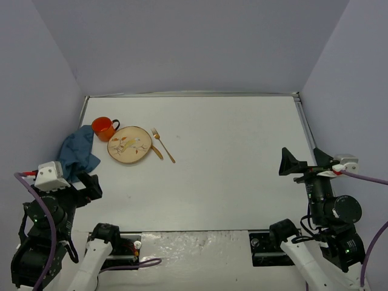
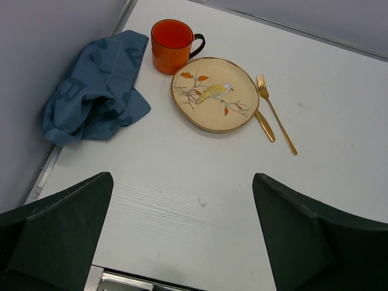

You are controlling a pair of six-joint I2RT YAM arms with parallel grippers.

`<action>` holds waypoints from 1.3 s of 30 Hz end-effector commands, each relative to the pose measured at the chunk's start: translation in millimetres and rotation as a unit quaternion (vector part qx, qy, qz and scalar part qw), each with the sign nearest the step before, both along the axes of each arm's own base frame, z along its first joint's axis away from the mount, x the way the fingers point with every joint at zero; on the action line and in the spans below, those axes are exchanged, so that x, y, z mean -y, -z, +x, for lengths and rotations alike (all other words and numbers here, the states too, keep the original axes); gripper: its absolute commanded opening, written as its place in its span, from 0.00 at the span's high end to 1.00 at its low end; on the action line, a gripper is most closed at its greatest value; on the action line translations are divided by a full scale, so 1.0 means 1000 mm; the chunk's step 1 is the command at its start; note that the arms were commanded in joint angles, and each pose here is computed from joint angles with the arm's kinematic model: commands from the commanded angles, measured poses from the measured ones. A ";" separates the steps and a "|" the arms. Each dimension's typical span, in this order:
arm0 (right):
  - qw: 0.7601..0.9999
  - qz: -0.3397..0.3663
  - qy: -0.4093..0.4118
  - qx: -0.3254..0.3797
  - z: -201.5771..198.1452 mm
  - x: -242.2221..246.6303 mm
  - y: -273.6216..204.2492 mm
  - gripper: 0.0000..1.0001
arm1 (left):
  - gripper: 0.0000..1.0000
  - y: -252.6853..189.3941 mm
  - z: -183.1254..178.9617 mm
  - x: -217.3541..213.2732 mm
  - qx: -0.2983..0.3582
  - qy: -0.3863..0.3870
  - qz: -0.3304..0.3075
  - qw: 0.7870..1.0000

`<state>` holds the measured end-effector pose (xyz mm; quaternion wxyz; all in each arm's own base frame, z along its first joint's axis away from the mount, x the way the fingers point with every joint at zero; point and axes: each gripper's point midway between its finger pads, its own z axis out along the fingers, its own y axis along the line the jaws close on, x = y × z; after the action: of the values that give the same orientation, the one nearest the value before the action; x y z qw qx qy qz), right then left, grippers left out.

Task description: Set the dinner table for one person

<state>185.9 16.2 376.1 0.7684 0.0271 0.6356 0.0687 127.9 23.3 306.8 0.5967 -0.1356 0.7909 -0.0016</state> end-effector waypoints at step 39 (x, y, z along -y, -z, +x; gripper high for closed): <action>0.981 0.035 -0.173 -0.081 0.033 -0.083 0.040 0.00 | 0.03 0.192 0.195 -0.195 -0.123 -0.497 -0.128 0.849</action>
<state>218.8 91.1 311.4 0.6617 -0.0303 0.7212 0.2027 311.3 193.8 111.9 0.3665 -0.5506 0.7217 0.2041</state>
